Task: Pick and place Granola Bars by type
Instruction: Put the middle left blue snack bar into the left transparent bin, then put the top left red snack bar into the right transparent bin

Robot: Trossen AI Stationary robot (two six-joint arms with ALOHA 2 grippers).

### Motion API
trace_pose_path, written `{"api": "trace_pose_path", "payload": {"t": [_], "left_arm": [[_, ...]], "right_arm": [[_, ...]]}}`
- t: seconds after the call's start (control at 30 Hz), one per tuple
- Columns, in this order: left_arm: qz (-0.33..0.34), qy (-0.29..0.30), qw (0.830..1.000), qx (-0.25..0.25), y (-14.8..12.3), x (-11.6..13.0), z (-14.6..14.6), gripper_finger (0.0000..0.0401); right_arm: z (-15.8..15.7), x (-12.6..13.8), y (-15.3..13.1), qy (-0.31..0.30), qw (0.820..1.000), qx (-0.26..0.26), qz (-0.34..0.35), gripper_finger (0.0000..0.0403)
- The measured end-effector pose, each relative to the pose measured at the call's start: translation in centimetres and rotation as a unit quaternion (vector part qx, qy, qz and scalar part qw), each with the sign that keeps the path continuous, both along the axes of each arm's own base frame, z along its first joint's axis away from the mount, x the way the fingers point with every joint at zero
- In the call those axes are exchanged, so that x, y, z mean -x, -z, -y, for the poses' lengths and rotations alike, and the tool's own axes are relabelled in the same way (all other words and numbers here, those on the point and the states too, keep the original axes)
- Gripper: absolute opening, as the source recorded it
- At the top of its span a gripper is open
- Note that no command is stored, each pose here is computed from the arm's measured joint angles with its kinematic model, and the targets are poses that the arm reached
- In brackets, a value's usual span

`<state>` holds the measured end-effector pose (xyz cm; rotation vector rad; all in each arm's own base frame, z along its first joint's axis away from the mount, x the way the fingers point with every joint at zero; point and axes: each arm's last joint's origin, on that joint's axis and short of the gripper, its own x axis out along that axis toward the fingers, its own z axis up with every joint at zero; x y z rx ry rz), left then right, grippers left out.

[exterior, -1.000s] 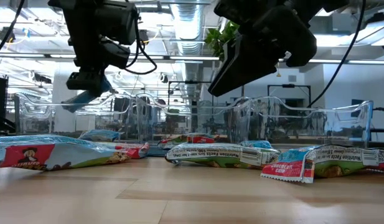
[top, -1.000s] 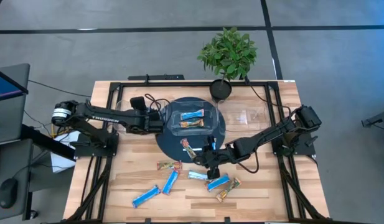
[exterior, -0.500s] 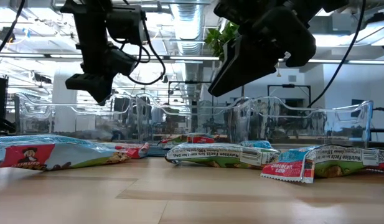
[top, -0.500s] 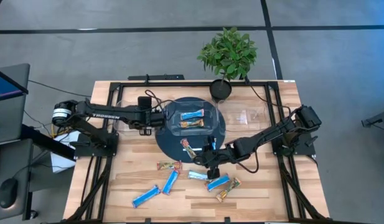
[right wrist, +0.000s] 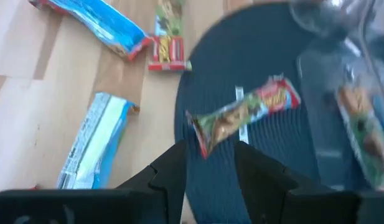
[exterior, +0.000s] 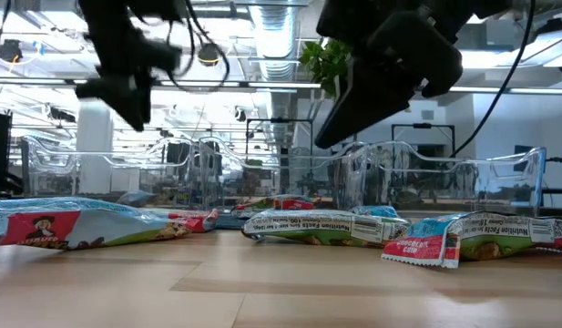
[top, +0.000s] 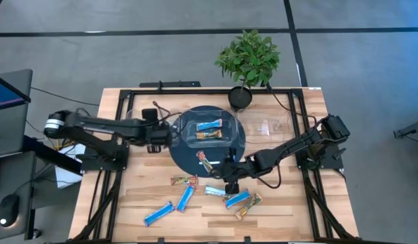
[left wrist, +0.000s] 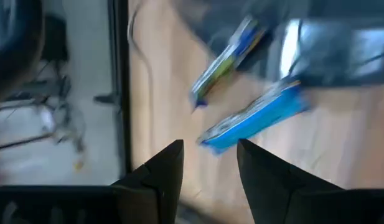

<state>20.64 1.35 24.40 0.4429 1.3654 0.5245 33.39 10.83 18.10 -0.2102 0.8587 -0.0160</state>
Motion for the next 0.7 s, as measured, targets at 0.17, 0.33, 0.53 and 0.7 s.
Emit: {"api": "trace_pose_path", "payload": {"t": [0.17,0.33,0.53,0.7], "left_arm": [[0.122,0.05,0.991,0.034,-2.6,1.6,3.1,0.0146],[0.244,0.101,0.963,0.06,-4.7,3.0,6.2,0.0146],[0.314,0.163,0.935,-0.004,-1.9,4.6,9.5,0.0146],[0.342,0.199,0.918,-0.009,1.5,5.7,11.2,0.0146]], "right_arm": [[0.3,0.4,0.4,0.039,0.999,-0.013,-0.024,0.0127],[0.9,1.2,0.8,0.132,0.99,-0.01,-0.043,0.0127],[1.0,1.2,0.8,0.15,0.988,-0.009,-0.039,0.0127],[0.7,0.1,0.0,0.102,0.995,0.0,0.018,0.0127]]}}
